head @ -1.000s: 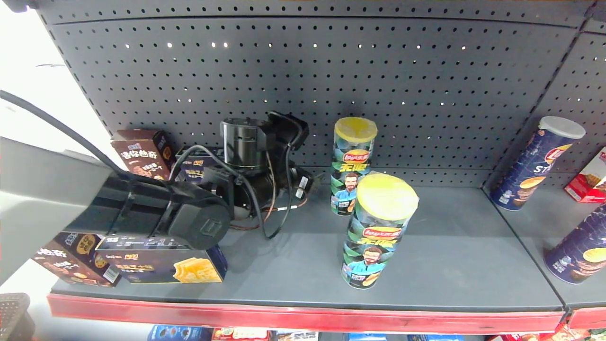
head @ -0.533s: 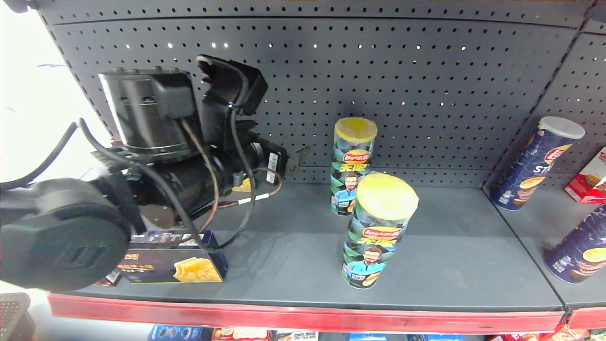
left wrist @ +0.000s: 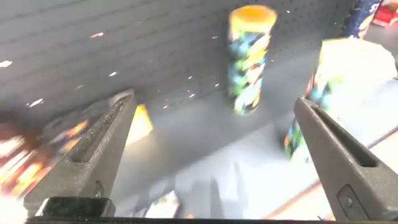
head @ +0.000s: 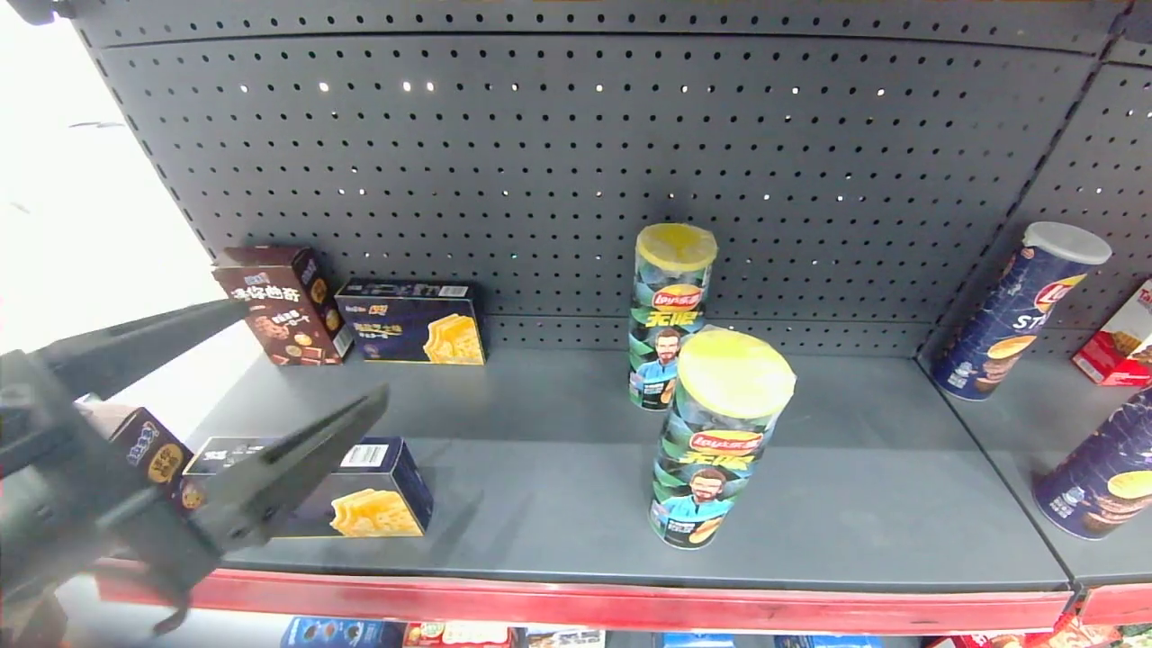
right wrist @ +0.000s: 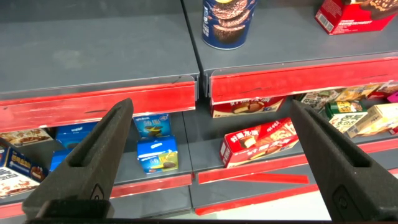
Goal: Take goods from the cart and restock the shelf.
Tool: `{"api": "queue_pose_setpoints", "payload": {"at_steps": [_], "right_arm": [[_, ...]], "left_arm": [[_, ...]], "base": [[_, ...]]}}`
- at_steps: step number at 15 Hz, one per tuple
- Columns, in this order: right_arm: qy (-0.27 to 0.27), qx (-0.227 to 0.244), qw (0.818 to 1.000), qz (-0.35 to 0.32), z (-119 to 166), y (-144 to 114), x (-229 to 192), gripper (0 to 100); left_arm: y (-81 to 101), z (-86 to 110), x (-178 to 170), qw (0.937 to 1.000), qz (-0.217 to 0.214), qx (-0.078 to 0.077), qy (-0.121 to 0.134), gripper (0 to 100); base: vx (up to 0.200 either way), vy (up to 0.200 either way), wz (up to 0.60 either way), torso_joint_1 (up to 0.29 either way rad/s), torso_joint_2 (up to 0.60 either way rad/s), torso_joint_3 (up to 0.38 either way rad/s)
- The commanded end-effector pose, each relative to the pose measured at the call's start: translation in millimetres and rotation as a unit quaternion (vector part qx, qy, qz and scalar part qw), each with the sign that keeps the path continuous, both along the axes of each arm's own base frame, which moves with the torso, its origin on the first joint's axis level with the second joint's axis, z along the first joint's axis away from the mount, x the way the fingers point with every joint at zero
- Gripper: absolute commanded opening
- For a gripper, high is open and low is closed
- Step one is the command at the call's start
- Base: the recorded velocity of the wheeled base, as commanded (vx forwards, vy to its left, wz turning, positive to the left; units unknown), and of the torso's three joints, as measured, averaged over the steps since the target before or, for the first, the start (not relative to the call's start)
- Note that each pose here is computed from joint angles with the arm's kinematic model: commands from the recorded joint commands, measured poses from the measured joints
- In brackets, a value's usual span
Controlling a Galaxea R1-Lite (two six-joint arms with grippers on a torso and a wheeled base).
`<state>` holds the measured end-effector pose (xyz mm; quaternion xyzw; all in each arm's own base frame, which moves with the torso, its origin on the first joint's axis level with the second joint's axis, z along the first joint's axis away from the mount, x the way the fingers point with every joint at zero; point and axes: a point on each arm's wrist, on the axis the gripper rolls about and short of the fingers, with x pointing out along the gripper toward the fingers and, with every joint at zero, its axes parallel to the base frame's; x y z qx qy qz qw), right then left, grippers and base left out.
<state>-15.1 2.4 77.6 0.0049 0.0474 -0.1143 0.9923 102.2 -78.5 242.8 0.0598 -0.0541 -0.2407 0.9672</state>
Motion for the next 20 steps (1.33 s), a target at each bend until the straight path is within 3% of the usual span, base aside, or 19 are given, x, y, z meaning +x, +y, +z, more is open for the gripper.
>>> {"api": "queue_pose_setpoints", "payload": {"at_steps": [1, 2, 3, 4, 5, 6, 7, 8, 9, 10, 13, 15, 16, 17, 18, 19, 20], "right_arm": [[0.001, 0.000, 1.000, 0.000, 0, 0, 0, 100], [0.001, 0.000, 1.000, 0.000, 0, 0, 0, 100], [0.001, 0.000, 1.000, 0.000, 0, 0, 0, 100], [0.001, 0.000, 1.000, 0.000, 0, 0, 0, 100], [0.001, 0.000, 1.000, 0.000, 0, 0, 0, 100], [0.001, 0.000, 1.000, 0.000, 0, 0, 0, 100], [0.001, 0.000, 1.000, 0.000, 0, 0, 0, 100], [0.001, 0.000, 1.000, 0.000, 0, 0, 0, 100], [0.001, 0.000, 1.000, 0.000, 0, 0, 0, 100], [0.001, 0.000, 1.000, 0.000, 0, 0, 0, 100], [0.000, 0.001, 1.000, 0.000, 0, 0, 0, 100], [0.001, 0.000, 1.000, 0.000, 0, 0, 0, 100], [0.000, 0.001, 1.000, 0.000, 0, 0, 0, 100], [0.001, 0.000, 1.000, 0.000, 0, 0, 0, 100], [0.000, 0.001, 1.000, 0.000, 0, 0, 0, 100], [0.001, 0.000, 1.000, 0.000, 0, 0, 0, 100], [0.000, 0.001, 1.000, 0.000, 0, 0, 0, 100]], "left_arm": [[67.7, -55.5, -68, 0.9908, 0.122, -0.029, -0.050, 100], [72.7, -66.9, -76, 0.9868, 0.149, -0.031, -0.056, 100], [78.4, -88.8, -92, 0.9787, 0.187, -0.051, -0.067, 100], [79.3, -108.7, -103, 0.9748, 0.199, -0.062, -0.081, 100], [78.9, -111.8, -109, 0.9741, 0.196, -0.067, -0.091, 100], [76.7, -125.0, -116, 0.9767, 0.192, -0.066, -0.070, 100], [75.0, -139.5, -122, 0.9833, 0.168, -0.057, -0.040, 100], [74.8, -149.2, -126, 0.9865, 0.153, -0.050, -0.026, 100], [74.8, -160.1, -126, 0.9871, 0.156, -0.032, 0.015, 100], [74.7, -160.9, -126, 0.9876, 0.155, -0.021, 0.015, 100], [74.7, -160.8, -126, 0.9876, 0.155, -0.019, 0.013, 100], [74.7, -160.9, -126, 0.9873, 0.154, -0.034, 0.019, 100], [74.6, -160.9, -126, 0.9868, 0.152, -0.049, 0.025, 100], [74.9, -160.9, -126, 0.9858, 0.157, -0.054, 0.026, 100], [76.8, -161.7, -125, 0.9771, 0.201, -0.063, 0.029, 100], [79.6, -165.5, -125, 0.9625, 0.262, -0.057, 0.042, 100], [81.0, -168.3, -126, 0.9532, 0.293, -0.049, 0.058, 100]], "base": [[0.000, 0.000, 0.00, 0.000, 0.00, 0.000], [0.000, 0.000, 0.00, 0.000, 0.00, 0.000], [0.000, 0.000, 0.00, 0.000, 0.00, 0.000], [0.000, 0.000, 0.00, 0.000, 0.00, 0.000], [0.000, 0.000, 0.00, 0.000, 0.00, 0.000], [0.000, 0.000, 0.00, 0.000, 0.00, 0.000], [0.000, 0.000, 0.00, 0.000, 0.00, 0.000], [0.000, 0.000, 0.00, 0.000, 0.00, 0.000], [0.000, 0.000, 0.00, 0.000, 0.00, 0.000], [0.000, 0.000, 0.00, 0.000, 0.00, 0.000], [0.000, 0.000, 0.00, 0.000, 0.00, 0.000], [0.000, 0.000, 0.00, 0.000, 0.00, 0.000], [0.000, 0.000, 0.00, 0.000, 0.00, 0.000], [0.000, 0.000, 0.00, 0.000, 0.00, 0.000], [0.000, 0.000, 0.00, 0.000, 0.00, 0.000], [0.000, 0.000, 0.00, 0.000, 0.00, 0.000], [0.000, 0.000, 0.00, 0.000, 0.00, 0.000]]}}
